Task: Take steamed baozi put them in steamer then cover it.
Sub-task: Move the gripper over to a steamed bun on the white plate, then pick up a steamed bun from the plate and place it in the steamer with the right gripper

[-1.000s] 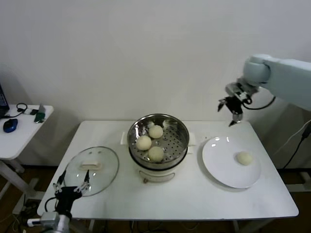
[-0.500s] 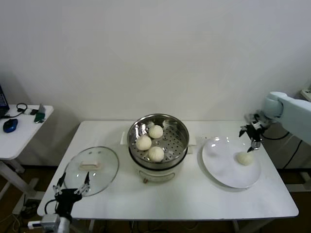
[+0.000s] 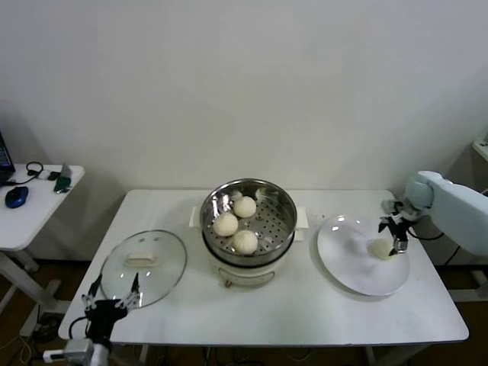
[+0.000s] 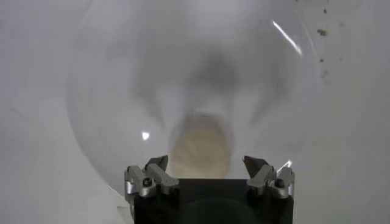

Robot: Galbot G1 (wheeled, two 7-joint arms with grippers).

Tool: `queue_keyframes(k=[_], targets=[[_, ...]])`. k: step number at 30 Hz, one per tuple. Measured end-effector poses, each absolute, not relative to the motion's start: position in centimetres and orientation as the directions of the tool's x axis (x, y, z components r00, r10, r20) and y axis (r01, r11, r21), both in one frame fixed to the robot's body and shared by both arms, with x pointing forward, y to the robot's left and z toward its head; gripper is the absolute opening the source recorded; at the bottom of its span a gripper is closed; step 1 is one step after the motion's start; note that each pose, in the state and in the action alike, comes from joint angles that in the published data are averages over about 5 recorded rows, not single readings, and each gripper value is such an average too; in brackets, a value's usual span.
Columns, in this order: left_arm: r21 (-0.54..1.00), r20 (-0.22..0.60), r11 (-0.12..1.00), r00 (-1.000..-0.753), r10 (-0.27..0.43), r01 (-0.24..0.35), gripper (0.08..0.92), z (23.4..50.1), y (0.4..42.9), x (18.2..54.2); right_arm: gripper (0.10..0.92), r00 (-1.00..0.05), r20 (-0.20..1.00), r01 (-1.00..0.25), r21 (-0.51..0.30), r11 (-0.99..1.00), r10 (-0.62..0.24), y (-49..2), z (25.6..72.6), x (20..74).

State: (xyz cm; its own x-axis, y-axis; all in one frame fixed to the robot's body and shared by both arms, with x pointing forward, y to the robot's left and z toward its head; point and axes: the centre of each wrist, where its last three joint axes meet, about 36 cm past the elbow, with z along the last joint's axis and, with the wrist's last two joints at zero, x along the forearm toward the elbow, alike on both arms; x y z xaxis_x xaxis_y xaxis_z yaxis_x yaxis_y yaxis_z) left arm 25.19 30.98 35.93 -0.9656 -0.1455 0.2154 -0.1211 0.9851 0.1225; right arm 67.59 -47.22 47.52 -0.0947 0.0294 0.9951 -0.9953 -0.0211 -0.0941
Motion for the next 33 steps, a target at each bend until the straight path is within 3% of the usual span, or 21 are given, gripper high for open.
queue_keyframes(k=[12,19,24,33], targets=[[0.122,0.208,0.985,-0.967,-0.149,-0.125,0.823,36.1,31.2,25.5,0.671,-0.103,0.994,-0.995,-0.103,0.001,0.023,-47.5,45.6,67.2],[0.124,0.201,0.985,-0.968,-0.147,-0.124,0.823,36.5,31.1,25.6,0.645,-0.125,0.992,-0.992,-0.125,0.009,0.014,-47.5,47.2,67.4],[0.127,0.198,0.985,-0.97,-0.144,-0.121,0.823,36.8,31.2,25.7,0.645,-0.173,0.985,-0.985,-0.173,-0.017,-0.002,-45.9,52.1,68.2],[0.128,0.185,0.985,-0.973,-0.135,-0.113,0.823,37.6,31.1,26.2,0.645,-0.305,0.944,-0.942,-0.318,-0.107,-0.126,-36.4,67.4,69.3]])
